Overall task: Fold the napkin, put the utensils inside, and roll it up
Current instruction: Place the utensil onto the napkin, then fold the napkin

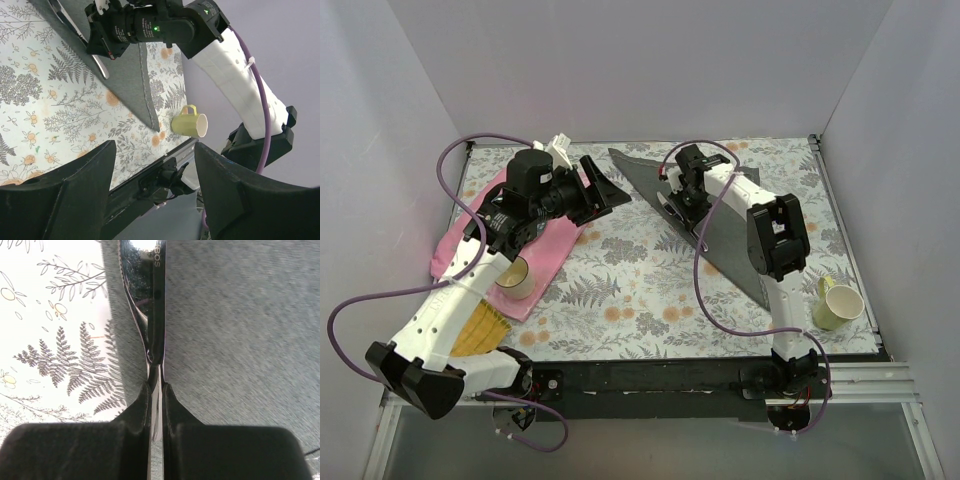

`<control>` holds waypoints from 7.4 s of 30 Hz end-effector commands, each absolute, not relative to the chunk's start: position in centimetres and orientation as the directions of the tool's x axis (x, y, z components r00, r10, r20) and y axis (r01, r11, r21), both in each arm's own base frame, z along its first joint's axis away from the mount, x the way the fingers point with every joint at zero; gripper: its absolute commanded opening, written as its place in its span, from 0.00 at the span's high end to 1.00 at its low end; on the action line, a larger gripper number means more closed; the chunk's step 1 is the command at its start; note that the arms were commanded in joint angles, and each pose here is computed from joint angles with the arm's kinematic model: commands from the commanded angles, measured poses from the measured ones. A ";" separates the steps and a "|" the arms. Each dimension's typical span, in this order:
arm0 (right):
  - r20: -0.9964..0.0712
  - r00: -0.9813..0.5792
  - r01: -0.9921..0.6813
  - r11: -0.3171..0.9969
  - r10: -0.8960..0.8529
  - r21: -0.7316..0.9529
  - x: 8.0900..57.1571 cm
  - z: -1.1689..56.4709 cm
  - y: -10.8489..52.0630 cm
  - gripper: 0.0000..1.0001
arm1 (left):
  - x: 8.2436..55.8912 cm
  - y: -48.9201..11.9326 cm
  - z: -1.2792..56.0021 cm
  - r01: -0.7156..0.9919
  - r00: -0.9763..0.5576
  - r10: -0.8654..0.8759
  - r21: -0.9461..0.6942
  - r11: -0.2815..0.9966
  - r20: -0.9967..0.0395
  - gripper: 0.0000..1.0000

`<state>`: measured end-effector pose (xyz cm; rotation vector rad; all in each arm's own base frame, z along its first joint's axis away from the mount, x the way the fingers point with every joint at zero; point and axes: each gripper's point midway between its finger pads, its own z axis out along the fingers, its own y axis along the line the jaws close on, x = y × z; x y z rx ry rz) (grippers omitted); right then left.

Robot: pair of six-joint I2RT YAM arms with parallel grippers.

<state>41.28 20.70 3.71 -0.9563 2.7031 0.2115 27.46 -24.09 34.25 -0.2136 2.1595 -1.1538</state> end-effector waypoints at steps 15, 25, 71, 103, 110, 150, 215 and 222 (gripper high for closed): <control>-0.327 -0.715 -0.661 0.750 -0.618 0.027 42.7 4.6 21.4 0.99 | 26.8 -23.2 34.1 0.157 -0.752 -0.433 -0.773 0.615 -0.498 0.36; -0.327 -0.713 -0.663 0.748 -0.620 0.027 43.1 4.3 21.8 0.99 | 26.8 -22.8 34.2 0.159 -0.748 -0.427 -0.763 0.627 -0.507 0.36; -0.342 -0.718 -0.658 0.752 -0.607 0.047 43.4 4.0 22.8 0.65 | 28.6 -22.6 32.7 0.114 -0.758 -0.452 -0.779 0.617 -0.469 0.27; -0.452 -0.858 -0.335 0.932 -0.243 0.135 30.4 21.3 15.4 0.57 | 61.9 -19.0 14.4 -0.116 -0.362 -0.642 -0.650 0.751 -0.676 0.42; -0.452 -0.865 -0.305 0.944 -0.218 0.130 31.1 21.2 13.8 0.57 | 65.4 -19.4 11.1 -0.134 -0.357 -0.670 -0.674 0.727 -0.651 0.48; -0.404 -0.913 -0.188 0.940 -0.059 0.286 27.6 19.7 12.8 0.58 | 63.6 -26.6 15.1 0.157 -0.471 -0.644 -0.776 0.611 -0.603 0.90; -0.414 -0.910 -0.199 0.904 -0.027 0.379 20.8 17.8 12.5 0.57 | 40.9 -43.4 12.1 0.264 -0.845 -0.282 -0.814 0.517 -0.454 0.73; -0.406 -0.913 -0.193 0.906 -0.026 0.376 20.5 17.6 12.4 0.57 | 41.4 -43.9 11.8 0.237 -0.849 -0.316 -0.840 0.489 -0.424 0.76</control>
